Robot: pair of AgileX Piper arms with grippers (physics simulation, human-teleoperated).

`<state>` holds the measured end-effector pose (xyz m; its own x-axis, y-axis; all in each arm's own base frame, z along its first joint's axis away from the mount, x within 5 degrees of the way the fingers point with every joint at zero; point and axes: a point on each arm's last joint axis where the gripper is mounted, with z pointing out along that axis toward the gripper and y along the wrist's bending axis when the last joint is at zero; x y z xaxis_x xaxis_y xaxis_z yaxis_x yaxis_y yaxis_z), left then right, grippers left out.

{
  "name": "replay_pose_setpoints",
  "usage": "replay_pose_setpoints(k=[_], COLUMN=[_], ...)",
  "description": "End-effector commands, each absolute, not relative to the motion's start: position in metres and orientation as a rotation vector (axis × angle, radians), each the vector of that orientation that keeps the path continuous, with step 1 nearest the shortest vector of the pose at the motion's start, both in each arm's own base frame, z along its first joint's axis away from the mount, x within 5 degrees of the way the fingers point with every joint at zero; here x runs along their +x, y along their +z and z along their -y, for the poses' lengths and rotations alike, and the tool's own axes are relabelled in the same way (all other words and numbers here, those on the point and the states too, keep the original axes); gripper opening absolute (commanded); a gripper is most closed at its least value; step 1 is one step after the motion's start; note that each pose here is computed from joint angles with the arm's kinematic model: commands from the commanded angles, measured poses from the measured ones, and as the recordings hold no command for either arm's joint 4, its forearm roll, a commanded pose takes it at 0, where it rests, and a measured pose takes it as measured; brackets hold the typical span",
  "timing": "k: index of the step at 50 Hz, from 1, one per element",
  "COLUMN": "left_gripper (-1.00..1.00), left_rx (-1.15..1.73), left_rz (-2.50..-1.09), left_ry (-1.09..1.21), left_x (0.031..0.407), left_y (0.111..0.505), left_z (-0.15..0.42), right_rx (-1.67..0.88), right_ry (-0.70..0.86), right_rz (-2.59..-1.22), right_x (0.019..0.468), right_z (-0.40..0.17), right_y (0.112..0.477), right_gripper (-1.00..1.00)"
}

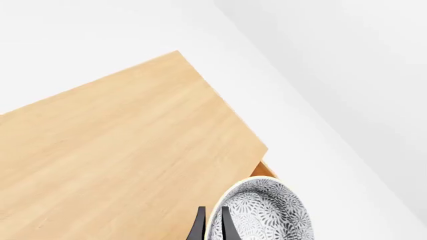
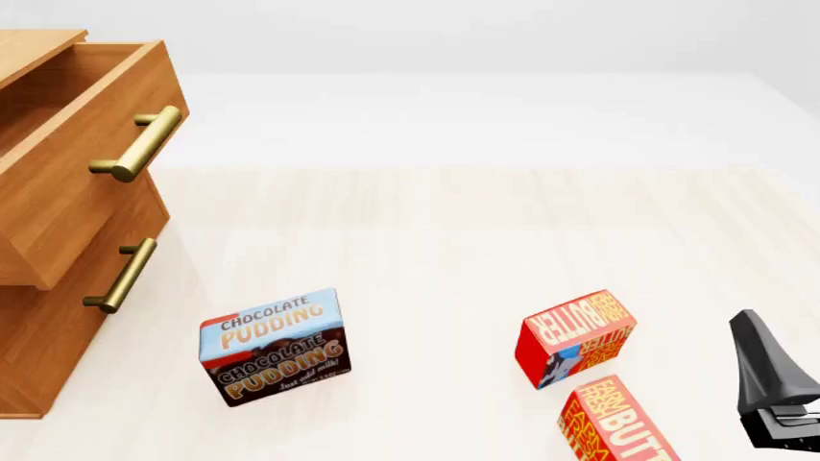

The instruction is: Put the bowl in the top drawer of the cabinet.

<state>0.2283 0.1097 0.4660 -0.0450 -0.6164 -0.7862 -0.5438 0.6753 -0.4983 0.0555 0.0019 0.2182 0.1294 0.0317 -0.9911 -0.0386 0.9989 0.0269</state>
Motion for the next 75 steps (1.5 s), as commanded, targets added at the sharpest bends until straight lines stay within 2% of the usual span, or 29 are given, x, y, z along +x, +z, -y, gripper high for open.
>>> replay_pose_setpoints(k=[1, 19, 54, 75], left_gripper=[-1.0, -1.0, -1.0, -1.0], left_rx=[-0.978, -1.032, -1.105, -1.142], left_rz=[-1.693, -1.716, -1.656, -1.677], left_ry=[-0.074, -0.105, -0.091, -0.066], left_x=[0.23, 0.238, 0.238, 0.249], left_y=[0.463, 0.443, 0.432, 0.419], left_z=[-0.116, -0.118, -0.136, -0.151], right_rx=[-0.006, -0.004, -0.005, -0.006], right_ry=[0.051, 0.052, 0.05, 0.047], right_rz=[-1.439, -1.437, -1.435, -1.435], right_x=[0.056, 0.055, 0.055, 0.055], right_z=[-0.002, -0.002, -0.002, -0.002], right_y=[0.218, 0.219, 0.219, 0.219], right_gripper=[1.0, 1.0, 1.0, 1.0])
